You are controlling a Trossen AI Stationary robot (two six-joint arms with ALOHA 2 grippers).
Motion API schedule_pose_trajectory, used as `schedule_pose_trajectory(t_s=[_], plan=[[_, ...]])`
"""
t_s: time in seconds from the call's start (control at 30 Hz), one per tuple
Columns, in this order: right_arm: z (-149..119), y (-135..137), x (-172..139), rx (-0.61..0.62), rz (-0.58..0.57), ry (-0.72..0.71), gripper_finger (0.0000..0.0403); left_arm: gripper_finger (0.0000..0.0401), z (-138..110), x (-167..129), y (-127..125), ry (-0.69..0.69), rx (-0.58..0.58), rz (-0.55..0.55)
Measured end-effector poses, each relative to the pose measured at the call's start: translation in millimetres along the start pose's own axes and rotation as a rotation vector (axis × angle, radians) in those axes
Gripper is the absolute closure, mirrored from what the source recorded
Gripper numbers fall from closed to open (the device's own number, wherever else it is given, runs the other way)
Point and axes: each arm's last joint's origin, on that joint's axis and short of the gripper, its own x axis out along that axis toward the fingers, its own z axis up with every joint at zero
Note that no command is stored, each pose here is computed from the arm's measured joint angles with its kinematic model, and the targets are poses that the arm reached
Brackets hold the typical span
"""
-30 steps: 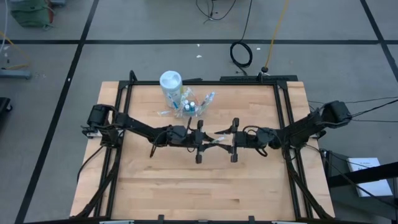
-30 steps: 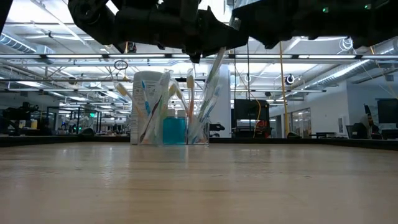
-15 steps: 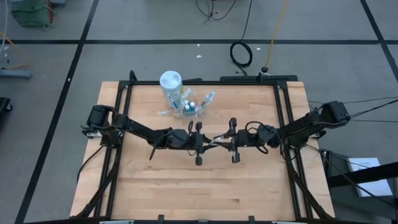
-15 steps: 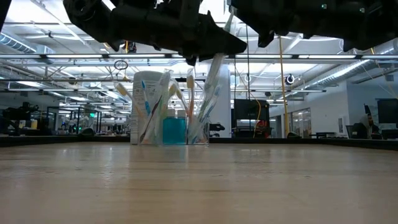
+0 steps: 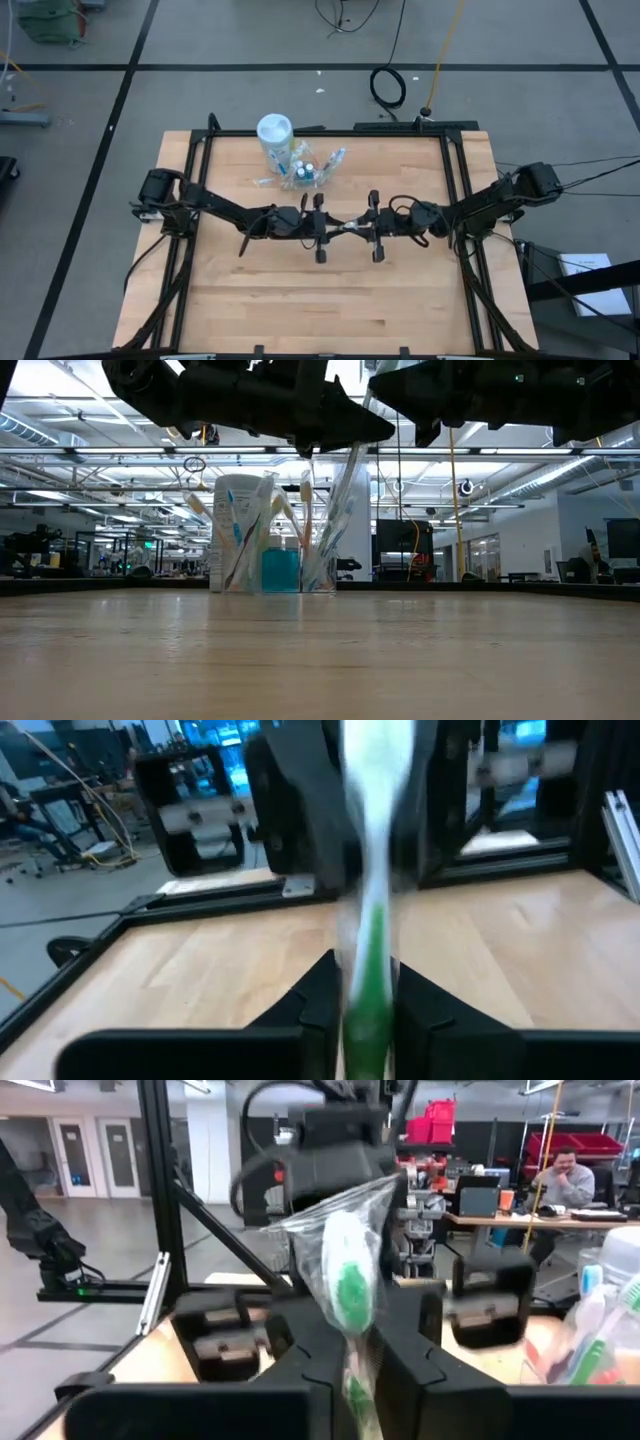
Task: Pick & Place toothbrushing station
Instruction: Put the green toothbrush into the transparent organizer
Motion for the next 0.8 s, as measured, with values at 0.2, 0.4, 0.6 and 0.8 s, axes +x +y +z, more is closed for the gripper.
schedule_pose_trajectory(t_s=[0.2,0.4,0.6,0.8], plan=[[-3,0,0,-0.009,-0.006,0.032,0.0396,0.0293,5,-2,-2,0.026,-0.004,0.019],[0,-1,-1,-0.012,-0.011,0.028,0.0393,0.0236,11,-10,-1,0.153,0.031,0.046],[2,-5,-5,-0.118,-0.168,0.078,0.0398,0.0213,44,-45,2,0.228,0.047,0.127],[14,-24,-3,-0.238,-0.342,0.034,0.0397,0.0220,75,-86,11,0.262,0.094,0.128]])
